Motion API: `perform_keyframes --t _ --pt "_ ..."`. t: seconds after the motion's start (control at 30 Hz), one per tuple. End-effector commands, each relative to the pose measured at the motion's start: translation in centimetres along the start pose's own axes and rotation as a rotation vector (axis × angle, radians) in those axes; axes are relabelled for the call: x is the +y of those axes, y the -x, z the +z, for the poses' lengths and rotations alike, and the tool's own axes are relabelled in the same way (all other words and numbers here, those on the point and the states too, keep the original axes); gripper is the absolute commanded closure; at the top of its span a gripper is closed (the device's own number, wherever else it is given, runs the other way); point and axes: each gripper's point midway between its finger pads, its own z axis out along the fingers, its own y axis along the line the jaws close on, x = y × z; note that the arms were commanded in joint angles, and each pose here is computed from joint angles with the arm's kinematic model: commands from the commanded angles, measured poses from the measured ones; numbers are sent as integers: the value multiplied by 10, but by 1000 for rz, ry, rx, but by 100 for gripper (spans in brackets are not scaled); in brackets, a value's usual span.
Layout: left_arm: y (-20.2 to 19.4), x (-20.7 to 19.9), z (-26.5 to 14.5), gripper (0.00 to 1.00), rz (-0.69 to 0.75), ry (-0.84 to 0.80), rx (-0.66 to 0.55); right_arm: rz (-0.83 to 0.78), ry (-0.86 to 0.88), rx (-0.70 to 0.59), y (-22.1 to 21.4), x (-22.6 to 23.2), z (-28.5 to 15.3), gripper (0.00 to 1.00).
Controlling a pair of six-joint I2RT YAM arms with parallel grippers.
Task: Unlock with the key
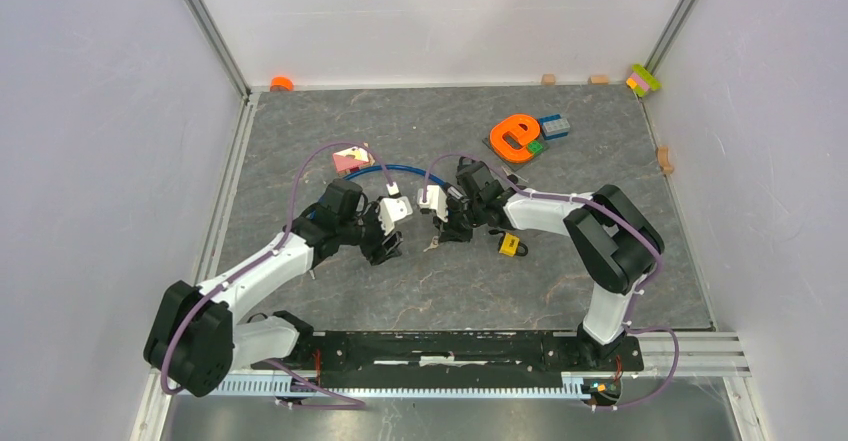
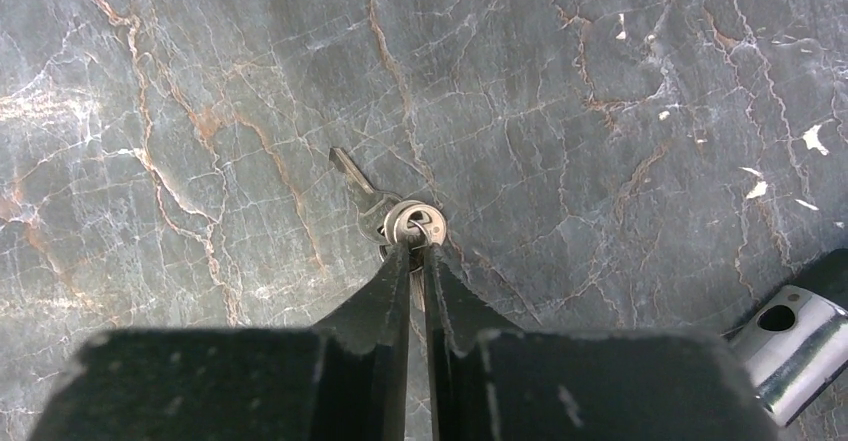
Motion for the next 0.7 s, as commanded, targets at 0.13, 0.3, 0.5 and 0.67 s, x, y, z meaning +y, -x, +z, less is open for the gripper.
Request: perform_keyframes --t 0.13,0.3,0.5,0.67 --pt "21 10 5 33 81 14 -93 1 -60 -95 32 -15 -20 97" --pt "31 11 9 35 109 8 -150 31 -76 -200 47 -20 -38 100" --pt "41 9 12 34 91 -24 -177 56 -76 -180 38 -18 -37 91" --pt "42 8 6 33 86 -16 -177 100 -27 -158 28 -7 -22 63"
